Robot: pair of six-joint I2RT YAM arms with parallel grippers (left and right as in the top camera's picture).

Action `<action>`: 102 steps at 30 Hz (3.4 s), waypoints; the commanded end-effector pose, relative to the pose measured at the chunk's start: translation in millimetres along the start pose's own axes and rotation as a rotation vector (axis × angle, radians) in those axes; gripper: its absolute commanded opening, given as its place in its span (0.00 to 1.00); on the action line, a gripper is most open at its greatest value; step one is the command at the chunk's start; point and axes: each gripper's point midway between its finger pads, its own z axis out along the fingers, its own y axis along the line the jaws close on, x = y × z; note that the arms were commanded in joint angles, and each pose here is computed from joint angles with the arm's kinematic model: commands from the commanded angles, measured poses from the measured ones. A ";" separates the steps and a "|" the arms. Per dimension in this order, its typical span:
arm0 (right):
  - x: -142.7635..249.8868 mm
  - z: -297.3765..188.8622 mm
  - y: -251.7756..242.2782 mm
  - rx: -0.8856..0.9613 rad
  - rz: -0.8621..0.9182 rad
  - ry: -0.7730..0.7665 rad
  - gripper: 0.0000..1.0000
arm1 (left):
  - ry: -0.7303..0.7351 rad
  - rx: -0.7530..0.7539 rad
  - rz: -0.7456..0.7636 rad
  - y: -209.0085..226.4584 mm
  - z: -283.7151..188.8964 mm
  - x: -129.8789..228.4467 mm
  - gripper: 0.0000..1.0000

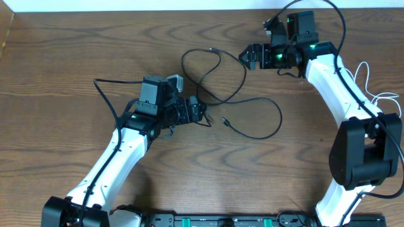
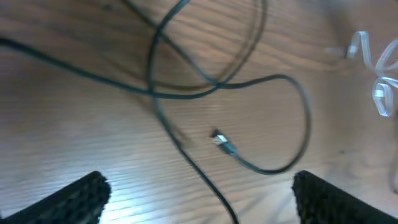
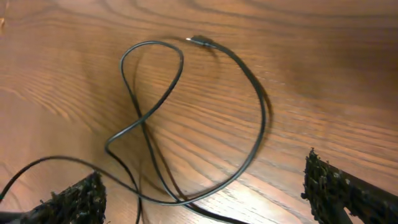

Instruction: Untangle cables

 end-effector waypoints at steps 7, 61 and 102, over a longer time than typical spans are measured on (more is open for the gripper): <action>5.9 2.8 0.8 0.020 0.009 0.023 0.99 | 0.133 -0.290 0.102 56.2 -11.7 35.2 0.99; 145.3 131.5 46.4 0.430 -0.678 0.361 0.01 | -0.317 -0.293 -0.133 55.8 -105.3 -49.0 0.98; -9.5 -228.1 -405.2 1.013 0.342 -0.135 0.12 | -0.214 -0.328 -0.279 66.4 -101.3 -18.0 0.98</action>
